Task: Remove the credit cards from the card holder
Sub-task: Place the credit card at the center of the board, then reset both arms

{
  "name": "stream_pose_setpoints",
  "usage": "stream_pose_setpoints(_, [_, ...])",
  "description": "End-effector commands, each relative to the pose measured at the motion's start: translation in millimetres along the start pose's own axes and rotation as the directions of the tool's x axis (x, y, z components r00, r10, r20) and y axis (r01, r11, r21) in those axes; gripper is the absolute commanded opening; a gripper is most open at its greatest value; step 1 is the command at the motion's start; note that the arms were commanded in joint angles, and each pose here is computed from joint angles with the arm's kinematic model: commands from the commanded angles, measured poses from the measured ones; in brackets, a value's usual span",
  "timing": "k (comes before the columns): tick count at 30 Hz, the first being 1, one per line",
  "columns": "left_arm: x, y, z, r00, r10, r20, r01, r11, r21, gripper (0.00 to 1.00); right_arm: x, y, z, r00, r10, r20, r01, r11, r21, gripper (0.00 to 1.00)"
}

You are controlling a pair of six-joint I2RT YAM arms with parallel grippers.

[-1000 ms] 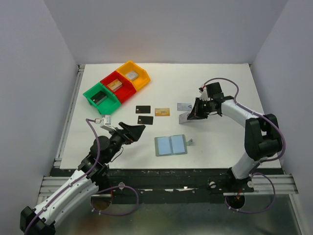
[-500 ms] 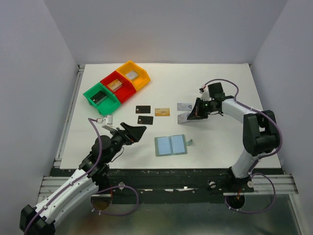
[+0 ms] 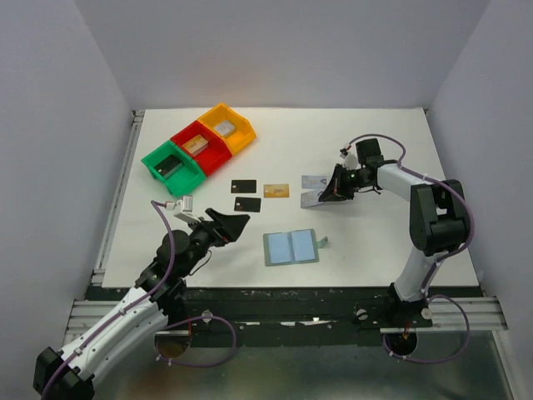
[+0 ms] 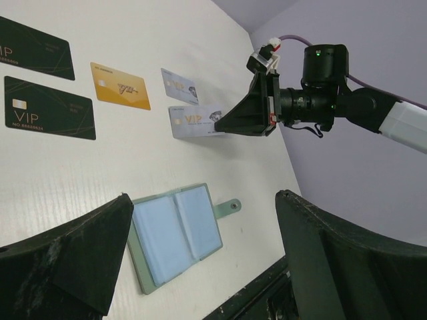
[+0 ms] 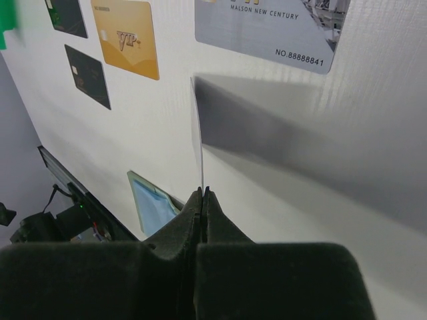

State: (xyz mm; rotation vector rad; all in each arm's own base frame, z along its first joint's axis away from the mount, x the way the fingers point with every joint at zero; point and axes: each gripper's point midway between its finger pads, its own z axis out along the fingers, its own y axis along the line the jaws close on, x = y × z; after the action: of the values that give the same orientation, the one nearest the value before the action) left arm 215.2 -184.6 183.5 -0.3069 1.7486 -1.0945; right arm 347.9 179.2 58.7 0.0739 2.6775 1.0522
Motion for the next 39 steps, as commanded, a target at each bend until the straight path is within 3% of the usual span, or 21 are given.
stream_pose_setpoints(1, [4.1,0.8,0.8,1.000,0.009,-0.015,-0.009,1.000,0.014,0.99,-6.4,-4.4,1.9,1.000,-0.010,-0.003,0.009,1.000,-0.008,0.08])
stream_pose_setpoints(10, [7.5,2.8,4.0,0.999,0.017,-0.033,-0.017,1.000,0.009,0.99,-8.4,-6.9,0.3,1.000,-0.015,0.006,0.015,1.000,0.015,0.24])
stream_pose_setpoints(28, [7.1,3.8,2.6,0.999,0.015,-0.029,-0.015,1.000,0.012,0.99,-16.1,-23.2,-10.4,0.998,0.021,0.058,-0.026,0.996,0.091,0.32])
stream_pose_setpoints(35, [8.1,7.1,1.8,0.999,0.020,-0.034,-0.020,1.000,-0.002,0.99,-24.7,-23.0,-30.6,0.990,0.025,0.140,-0.042,0.992,0.117,0.36])
stream_pose_setpoints(39, [6.0,12.2,1.2,0.999,0.026,-0.029,-0.027,0.999,-0.037,0.99,-31.4,-4.4,-56.3,0.970,-0.029,0.243,0.001,0.993,0.115,0.40])
